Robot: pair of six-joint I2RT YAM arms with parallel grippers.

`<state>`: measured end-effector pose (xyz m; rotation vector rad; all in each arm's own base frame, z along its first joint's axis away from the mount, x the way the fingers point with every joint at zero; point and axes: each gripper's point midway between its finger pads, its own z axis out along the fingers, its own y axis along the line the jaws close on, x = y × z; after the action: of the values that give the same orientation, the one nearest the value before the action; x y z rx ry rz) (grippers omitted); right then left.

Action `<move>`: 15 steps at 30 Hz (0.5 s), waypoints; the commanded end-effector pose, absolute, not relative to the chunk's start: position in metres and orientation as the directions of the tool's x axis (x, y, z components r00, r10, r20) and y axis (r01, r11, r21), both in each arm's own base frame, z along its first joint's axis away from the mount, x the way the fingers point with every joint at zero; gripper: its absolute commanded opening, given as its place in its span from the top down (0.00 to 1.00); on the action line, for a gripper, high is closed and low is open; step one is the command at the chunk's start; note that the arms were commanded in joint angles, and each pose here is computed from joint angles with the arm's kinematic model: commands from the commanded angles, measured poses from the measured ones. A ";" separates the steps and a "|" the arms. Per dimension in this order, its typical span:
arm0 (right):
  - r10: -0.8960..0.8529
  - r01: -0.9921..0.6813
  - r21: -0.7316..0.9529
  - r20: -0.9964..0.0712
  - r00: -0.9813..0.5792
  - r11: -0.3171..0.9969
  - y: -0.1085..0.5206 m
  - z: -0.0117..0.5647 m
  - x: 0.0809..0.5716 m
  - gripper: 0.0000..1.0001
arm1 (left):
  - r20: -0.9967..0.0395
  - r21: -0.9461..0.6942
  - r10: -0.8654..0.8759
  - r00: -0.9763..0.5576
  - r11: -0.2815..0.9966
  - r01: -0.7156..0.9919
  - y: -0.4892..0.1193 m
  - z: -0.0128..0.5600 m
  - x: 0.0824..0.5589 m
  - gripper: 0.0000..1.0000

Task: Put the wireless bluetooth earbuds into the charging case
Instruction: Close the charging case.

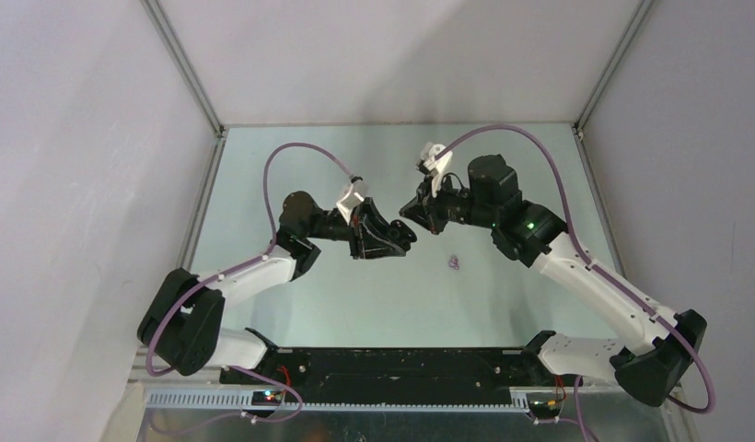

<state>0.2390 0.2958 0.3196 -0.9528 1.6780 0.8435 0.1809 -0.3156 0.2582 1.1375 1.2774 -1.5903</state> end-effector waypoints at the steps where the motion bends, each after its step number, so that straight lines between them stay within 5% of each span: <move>1: -0.262 -0.890 0.001 -0.956 -0.136 0.456 0.296 0.312 0.241 0.93 | -0.977 -0.171 -0.087 -0.193 -0.211 0.962 -0.314 0.283 0.175 1.00; 15: -0.291 -0.964 -0.016 -0.955 -0.065 0.267 0.290 0.320 0.190 0.94 | -0.975 -0.202 -0.070 -0.213 -0.138 0.970 -0.316 0.275 0.192 1.00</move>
<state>0.2098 0.2919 0.3056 -1.1383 1.6432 0.8131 0.1837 -0.3147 0.2538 1.1312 1.3036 -1.5697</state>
